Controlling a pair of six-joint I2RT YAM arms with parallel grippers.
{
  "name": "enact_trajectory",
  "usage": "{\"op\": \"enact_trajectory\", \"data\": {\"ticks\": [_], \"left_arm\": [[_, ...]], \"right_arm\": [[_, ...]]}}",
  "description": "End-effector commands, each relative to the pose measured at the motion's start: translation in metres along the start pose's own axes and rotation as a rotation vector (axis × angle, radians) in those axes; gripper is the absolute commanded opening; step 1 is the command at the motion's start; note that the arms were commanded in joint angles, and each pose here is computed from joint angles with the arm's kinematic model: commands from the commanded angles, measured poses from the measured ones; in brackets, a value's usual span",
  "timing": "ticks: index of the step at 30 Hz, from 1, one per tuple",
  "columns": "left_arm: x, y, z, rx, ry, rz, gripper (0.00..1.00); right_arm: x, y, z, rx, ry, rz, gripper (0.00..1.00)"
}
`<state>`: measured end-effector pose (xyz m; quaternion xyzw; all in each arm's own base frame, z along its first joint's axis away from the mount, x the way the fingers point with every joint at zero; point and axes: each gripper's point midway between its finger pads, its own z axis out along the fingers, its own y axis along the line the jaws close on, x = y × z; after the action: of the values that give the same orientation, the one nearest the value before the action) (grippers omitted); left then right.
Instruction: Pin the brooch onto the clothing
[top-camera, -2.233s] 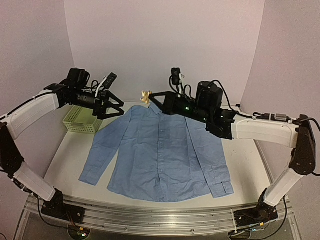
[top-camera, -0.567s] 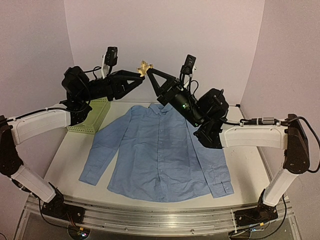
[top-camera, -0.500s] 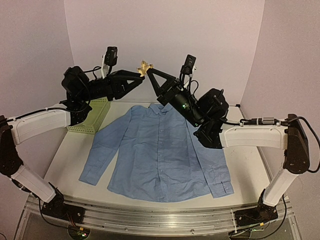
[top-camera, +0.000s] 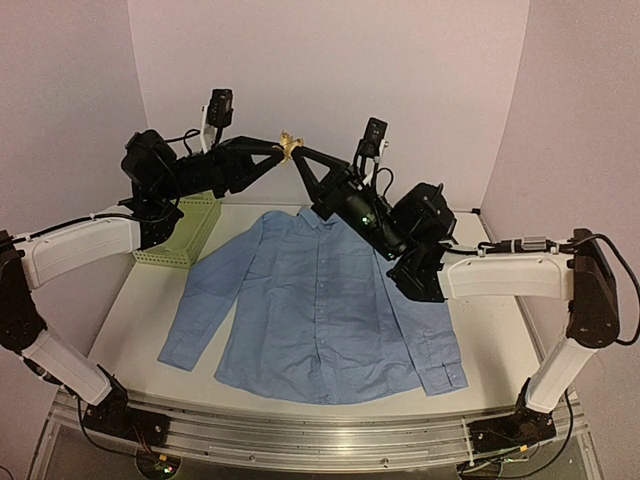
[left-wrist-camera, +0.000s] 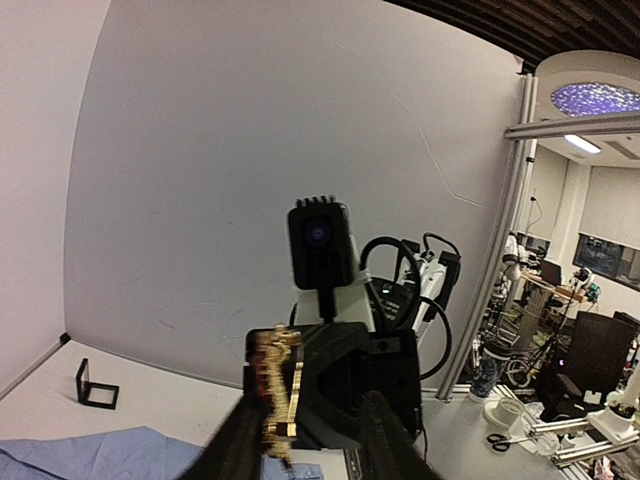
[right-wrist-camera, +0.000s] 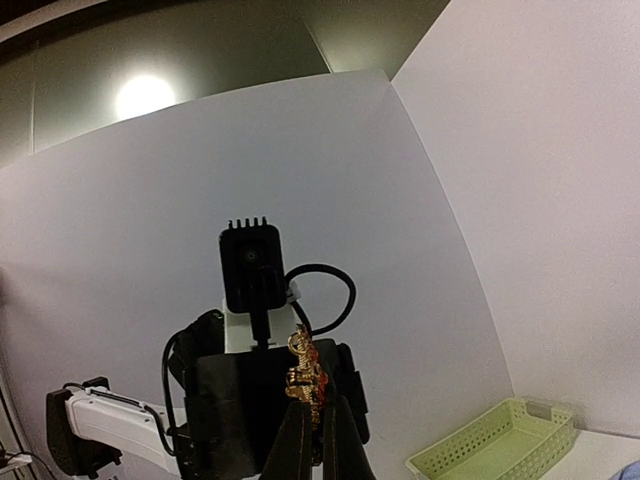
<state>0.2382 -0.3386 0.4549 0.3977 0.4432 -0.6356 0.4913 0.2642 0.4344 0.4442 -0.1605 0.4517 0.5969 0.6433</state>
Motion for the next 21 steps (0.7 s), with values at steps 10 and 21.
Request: {"op": "enact_trajectory", "data": {"ticks": [10, 21], "left_arm": [[-0.013, -0.010, 0.001, 0.026, -0.025, 0.027, 0.39], [-0.020, -0.014, 0.003, 0.042, -0.034, 0.050, 0.38]], "right_arm": [[-0.039, 0.025, 0.015, -0.079, -0.115, -0.023, 0.00], [-0.035, 0.021, 0.012, -0.065, -0.108, -0.010, 0.00]]}}
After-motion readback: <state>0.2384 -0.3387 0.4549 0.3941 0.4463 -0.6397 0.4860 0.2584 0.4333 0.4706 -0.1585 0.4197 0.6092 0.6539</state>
